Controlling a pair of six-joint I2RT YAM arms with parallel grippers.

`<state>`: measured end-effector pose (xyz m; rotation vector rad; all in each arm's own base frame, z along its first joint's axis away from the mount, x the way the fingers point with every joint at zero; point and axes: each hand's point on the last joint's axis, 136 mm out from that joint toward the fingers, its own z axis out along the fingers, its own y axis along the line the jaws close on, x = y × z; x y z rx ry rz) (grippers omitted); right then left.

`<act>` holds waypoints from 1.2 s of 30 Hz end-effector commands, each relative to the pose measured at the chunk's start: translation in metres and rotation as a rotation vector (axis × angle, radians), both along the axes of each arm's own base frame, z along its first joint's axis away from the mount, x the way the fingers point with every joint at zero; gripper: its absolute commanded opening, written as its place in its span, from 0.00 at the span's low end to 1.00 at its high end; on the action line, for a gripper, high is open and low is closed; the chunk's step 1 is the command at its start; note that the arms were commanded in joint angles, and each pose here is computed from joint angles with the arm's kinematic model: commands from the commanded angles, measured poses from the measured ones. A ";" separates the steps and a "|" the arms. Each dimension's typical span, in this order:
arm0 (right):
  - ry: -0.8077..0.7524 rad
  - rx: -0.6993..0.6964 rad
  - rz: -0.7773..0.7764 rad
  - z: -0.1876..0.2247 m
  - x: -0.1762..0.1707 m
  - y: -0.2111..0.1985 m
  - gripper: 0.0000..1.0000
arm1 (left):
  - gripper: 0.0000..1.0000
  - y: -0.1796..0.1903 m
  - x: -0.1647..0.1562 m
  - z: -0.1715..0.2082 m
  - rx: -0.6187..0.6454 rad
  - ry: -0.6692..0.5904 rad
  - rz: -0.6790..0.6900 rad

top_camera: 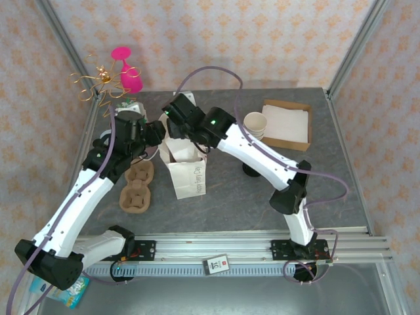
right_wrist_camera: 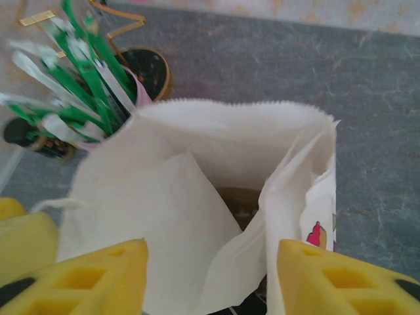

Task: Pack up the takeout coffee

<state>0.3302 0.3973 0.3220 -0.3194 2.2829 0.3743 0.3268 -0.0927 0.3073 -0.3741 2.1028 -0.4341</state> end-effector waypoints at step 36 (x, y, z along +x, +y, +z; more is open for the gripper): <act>-0.539 0.032 -0.639 -0.193 0.056 -0.423 1.00 | 1.00 0.145 0.005 -0.143 0.533 -0.493 0.485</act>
